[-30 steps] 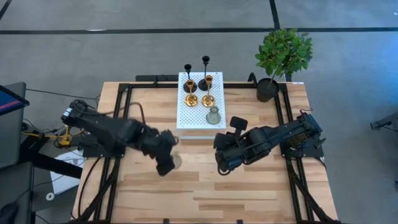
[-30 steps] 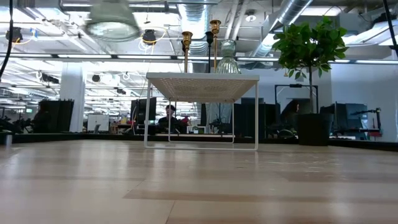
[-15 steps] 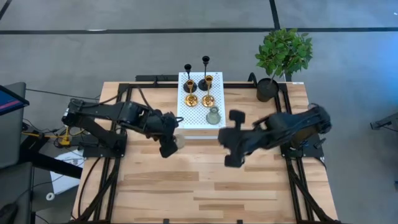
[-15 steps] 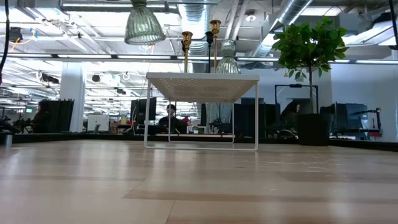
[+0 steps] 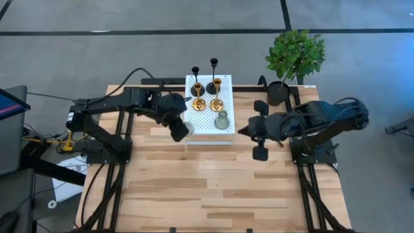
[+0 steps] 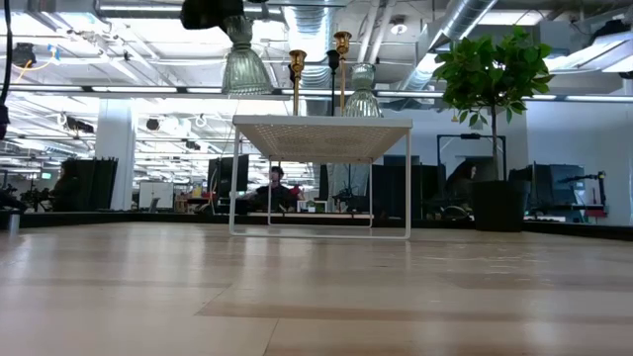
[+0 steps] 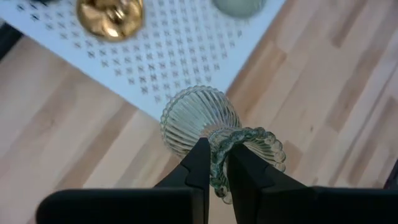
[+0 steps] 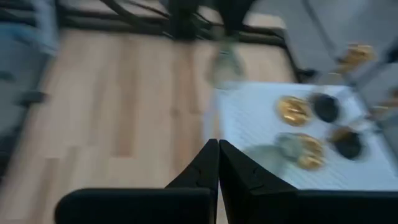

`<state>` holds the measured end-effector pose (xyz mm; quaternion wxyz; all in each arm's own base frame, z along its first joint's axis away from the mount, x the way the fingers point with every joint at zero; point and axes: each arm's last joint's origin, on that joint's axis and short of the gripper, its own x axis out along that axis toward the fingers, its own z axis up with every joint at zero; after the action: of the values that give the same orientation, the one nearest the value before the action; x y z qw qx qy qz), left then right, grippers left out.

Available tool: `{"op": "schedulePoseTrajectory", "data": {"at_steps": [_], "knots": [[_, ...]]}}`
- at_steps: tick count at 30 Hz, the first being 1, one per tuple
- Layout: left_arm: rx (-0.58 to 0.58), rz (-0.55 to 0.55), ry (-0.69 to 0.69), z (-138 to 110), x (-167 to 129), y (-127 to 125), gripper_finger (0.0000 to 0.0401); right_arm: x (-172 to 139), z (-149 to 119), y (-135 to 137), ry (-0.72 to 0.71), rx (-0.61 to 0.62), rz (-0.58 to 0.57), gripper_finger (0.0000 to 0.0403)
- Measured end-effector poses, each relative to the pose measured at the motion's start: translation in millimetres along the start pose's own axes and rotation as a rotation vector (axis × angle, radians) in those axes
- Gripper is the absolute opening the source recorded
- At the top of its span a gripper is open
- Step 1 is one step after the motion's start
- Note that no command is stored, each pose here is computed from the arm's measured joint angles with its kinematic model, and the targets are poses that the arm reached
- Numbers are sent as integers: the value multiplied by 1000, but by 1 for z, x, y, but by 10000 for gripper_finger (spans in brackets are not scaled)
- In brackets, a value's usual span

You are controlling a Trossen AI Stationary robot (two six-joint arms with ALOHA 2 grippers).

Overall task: Pick & Place candle stick holders
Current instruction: Put the green glass candle holder aligned with the other green glass candle holder on the shelf

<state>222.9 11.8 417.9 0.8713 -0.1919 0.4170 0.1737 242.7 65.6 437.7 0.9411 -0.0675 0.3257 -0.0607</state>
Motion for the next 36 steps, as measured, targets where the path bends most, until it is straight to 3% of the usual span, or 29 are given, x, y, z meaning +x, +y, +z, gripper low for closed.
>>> {"op": "schedulePoseTrajectory", "data": {"at_steps": [5,13,20,28,36], "knots": [[-33,0,-33,25,9,-4,31,0,-41,-14,-135,65,167,0],[-73,21,15,66,36,-3,31,-15,-104,-36,-142,137,126,0],[-129,58,52,75,47,6,31,-33,-149,-45,-186,218,121,0],[-187,59,64,77,52,9,31,-49,-181,-49,-256,286,131,0],[-195,64,80,75,55,9,31,-61,-191,-54,-321,300,112,0]]}}
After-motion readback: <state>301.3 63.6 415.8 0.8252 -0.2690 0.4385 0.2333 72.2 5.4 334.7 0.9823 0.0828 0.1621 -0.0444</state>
